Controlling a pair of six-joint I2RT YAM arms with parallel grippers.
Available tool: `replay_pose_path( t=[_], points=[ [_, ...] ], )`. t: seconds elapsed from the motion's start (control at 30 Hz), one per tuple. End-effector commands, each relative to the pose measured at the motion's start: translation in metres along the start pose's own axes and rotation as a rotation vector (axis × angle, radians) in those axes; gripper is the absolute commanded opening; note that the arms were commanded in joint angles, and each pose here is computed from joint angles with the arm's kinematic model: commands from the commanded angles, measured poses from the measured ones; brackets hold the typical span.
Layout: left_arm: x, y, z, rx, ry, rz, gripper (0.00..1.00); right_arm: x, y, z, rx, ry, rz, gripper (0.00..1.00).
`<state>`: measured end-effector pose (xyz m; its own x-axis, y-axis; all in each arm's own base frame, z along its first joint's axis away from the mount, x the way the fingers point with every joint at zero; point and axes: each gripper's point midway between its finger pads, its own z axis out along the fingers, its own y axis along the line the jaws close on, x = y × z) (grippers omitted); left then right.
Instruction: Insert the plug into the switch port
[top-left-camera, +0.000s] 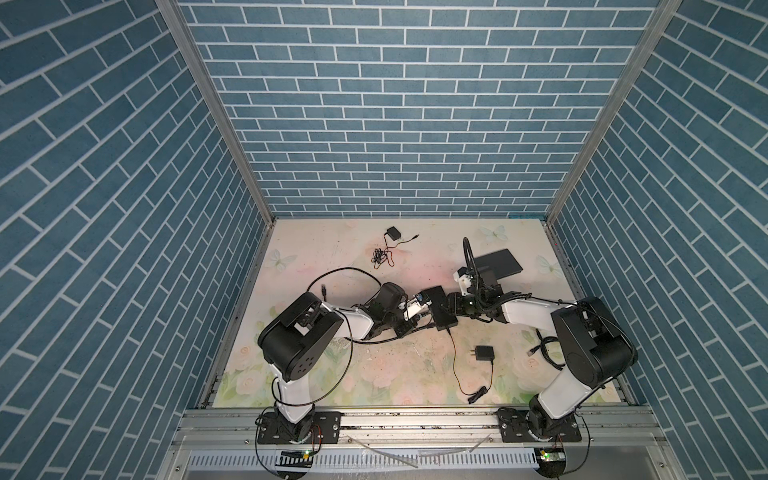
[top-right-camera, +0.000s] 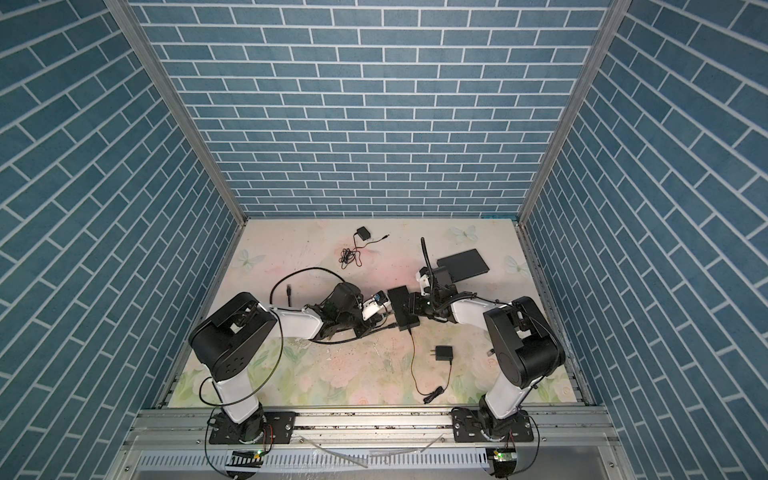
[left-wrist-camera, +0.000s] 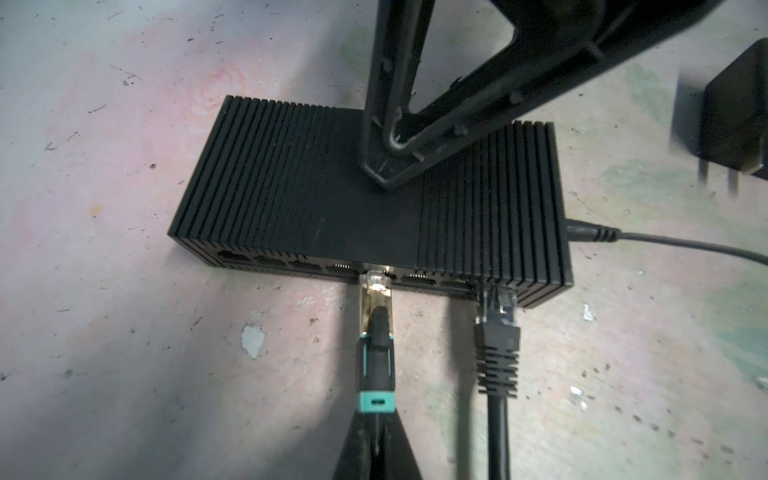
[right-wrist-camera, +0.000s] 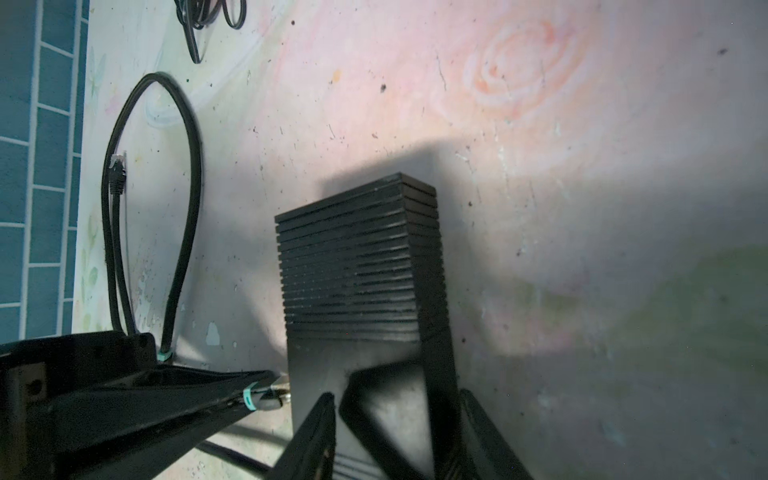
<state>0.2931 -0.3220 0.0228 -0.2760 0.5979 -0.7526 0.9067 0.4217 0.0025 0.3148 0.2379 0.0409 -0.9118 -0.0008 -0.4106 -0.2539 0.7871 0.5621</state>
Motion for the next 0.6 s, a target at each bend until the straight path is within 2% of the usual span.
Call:
replay_pose_path(
  t=[0.0,0.37,0.57],
  points=[
    [-0.004,-0.011,0.008,0.042,-0.034,-0.022,0.00,0.021,0.036,0.001,-0.191,0.078,-0.024,0.47],
    [0.006,-0.019,0.013,0.087,-0.020,0.021,0.00,0.043,0.055,0.003,-0.370,0.152,-0.054,0.45],
    [0.021,-0.016,0.016,0.098,0.056,0.067,0.00,0.053,0.045,0.005,-0.323,0.212,-0.090,0.46]
  ],
)
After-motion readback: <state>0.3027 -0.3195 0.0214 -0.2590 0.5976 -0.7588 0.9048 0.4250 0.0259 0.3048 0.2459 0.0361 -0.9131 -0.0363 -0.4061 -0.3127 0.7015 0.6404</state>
